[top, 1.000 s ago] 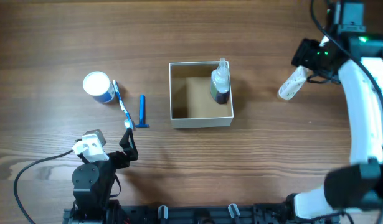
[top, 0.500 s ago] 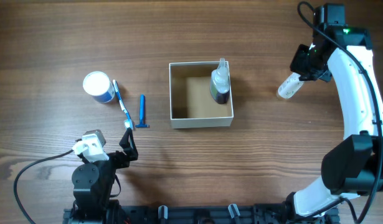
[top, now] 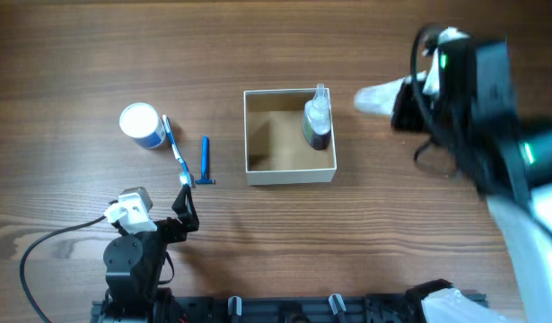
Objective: Pack container
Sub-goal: 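Carry the lotion tube into the box's right side and release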
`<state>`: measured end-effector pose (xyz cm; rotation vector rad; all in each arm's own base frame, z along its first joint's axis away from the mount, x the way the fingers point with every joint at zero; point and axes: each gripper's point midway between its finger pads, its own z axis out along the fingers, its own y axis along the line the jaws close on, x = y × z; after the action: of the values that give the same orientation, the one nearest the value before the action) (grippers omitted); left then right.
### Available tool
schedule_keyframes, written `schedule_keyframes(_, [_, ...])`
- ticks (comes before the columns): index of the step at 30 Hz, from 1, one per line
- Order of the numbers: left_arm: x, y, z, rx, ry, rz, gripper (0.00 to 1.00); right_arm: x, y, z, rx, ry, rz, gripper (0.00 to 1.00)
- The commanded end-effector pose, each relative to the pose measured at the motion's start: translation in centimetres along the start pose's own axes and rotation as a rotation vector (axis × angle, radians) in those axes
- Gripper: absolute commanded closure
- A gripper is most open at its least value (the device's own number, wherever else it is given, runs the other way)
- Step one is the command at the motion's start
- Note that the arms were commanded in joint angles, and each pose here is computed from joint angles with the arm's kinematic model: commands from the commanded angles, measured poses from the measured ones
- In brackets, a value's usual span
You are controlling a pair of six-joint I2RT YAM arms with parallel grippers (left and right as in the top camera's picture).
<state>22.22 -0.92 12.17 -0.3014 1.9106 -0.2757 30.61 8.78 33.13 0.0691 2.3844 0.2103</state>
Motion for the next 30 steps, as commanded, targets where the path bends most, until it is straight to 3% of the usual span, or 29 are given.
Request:
schedule_keyframes(1, [-0.2,0.0,-0.1,0.004,-0.012,-0.014,0.0,1.3,3.0,-0.7,-0.063,0.024,-0.029,0.96])
schedule_keyframes(9, [-0.2,0.0,-0.1,0.004,-0.012,-0.014,0.0,3.5,6.4,3.7,-0.07,0.154,-0.097,0.96])
schedule_keyframes(17, [-0.2,0.0,-0.1,0.004,-0.012,-0.014,0.0,5.5,6.7,8.8,-0.004,0.284,-0.121,0.96])
schedule_keyframes(25, [-0.2,0.0,-0.1,0.004,-0.012,-0.014,0.0,8.1,6.0,11.4,0.06,0.41,-0.141,0.96])
schedule_keyframes(30, [-0.2,0.0,-0.1,0.004,-0.012,-0.014,0.0,7.8,5.7,11.6,0.08,0.397,-0.142,0.96])
